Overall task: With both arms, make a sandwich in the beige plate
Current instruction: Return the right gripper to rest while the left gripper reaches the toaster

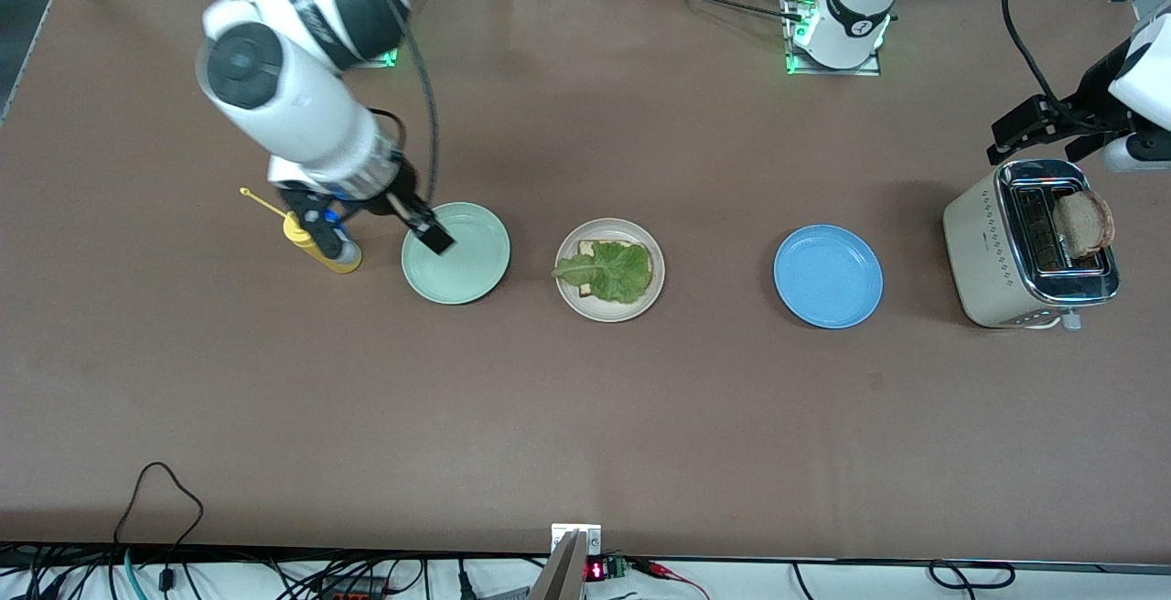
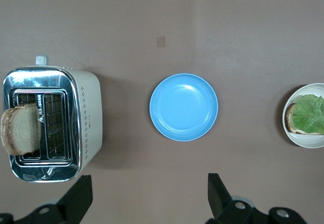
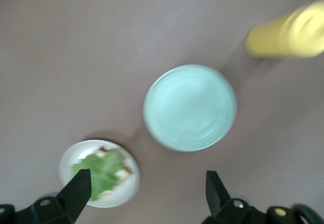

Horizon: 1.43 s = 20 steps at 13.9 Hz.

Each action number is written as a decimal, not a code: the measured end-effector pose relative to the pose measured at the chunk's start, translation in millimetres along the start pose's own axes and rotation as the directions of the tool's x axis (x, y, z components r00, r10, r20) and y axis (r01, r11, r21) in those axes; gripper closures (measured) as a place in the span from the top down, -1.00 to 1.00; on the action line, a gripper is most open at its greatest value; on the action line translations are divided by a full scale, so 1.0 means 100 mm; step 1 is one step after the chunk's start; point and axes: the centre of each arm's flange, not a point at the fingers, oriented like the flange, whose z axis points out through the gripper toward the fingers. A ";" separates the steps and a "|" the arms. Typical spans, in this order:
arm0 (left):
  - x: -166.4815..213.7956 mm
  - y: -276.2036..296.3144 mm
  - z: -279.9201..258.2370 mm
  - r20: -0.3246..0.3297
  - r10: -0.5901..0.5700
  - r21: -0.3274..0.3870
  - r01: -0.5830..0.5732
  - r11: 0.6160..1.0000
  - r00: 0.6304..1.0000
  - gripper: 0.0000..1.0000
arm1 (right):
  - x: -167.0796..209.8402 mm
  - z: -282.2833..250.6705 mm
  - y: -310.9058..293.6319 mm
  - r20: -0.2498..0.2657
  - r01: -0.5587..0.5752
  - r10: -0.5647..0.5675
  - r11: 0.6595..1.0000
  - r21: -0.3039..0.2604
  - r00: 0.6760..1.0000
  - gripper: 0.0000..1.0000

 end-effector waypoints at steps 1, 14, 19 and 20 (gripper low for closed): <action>0.06 -0.04 0.04 0.005 -0.007 -0.001 0.007 1.000 1.000 1.00 | 0.18 -0.15 0.20 0.001 0.080 -0.080 0.997 -0.019 0.997 1.00; 0.59 -2.27 1.39 0.198 -0.311 -0.010 0.320 0.948 0.929 1.00 | 1.78 -1.10 1.93 -0.015 0.680 -0.695 0.708 -0.192 0.719 1.00; 0.55 -2.84 1.66 0.228 -0.206 -0.056 0.224 0.973 0.952 1.00 | 1.77 -1.16 2.06 0.050 0.667 -0.671 0.721 -0.190 0.739 1.00; 0.54 -2.90 1.76 0.243 -0.189 -0.066 0.211 0.975 0.951 1.00 | 1.75 -1.16 2.06 0.057 0.669 -0.672 0.719 -0.189 0.738 1.00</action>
